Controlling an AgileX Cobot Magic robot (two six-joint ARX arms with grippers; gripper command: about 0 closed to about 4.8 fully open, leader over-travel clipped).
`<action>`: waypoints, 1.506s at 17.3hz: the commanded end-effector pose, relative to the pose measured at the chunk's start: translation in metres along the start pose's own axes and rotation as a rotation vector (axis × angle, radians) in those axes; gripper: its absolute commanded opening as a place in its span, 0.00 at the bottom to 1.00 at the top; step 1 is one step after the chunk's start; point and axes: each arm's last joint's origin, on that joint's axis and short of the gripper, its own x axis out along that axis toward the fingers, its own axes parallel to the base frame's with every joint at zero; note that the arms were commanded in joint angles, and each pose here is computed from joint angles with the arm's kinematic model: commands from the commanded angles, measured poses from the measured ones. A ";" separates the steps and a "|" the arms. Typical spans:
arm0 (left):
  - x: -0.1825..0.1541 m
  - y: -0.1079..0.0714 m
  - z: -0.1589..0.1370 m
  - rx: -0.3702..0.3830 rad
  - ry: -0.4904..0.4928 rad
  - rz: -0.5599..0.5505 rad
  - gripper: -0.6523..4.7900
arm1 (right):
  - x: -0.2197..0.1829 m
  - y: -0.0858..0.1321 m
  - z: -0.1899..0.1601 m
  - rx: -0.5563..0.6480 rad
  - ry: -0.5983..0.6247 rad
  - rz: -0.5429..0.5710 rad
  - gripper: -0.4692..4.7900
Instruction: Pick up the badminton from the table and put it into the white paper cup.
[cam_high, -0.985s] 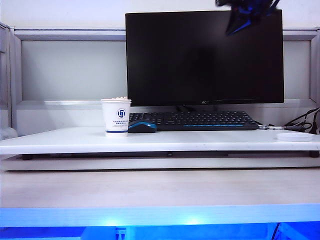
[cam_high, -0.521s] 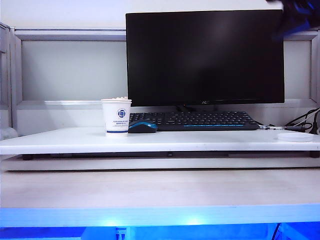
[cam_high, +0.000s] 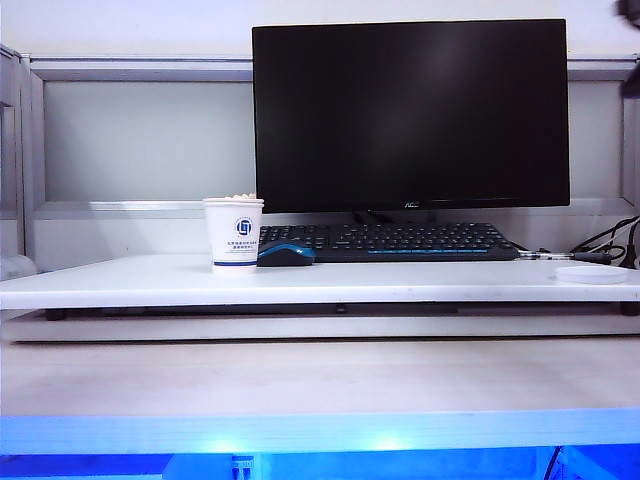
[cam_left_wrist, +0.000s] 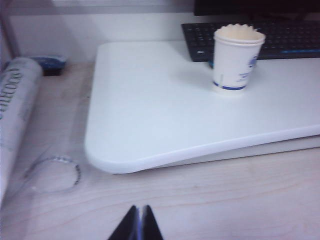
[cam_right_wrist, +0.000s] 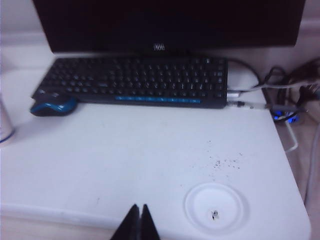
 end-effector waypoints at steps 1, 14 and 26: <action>0.000 -0.001 0.001 0.001 -0.013 -0.029 0.16 | -0.017 0.000 -0.023 0.029 -0.026 -0.004 0.08; 0.000 -0.003 0.000 -0.002 -0.001 -0.097 0.16 | -0.058 -0.003 -0.096 0.080 0.027 -0.062 0.08; 0.000 0.001 -0.003 -0.010 0.033 0.040 0.16 | -0.058 -0.003 -0.096 0.080 0.028 -0.061 0.08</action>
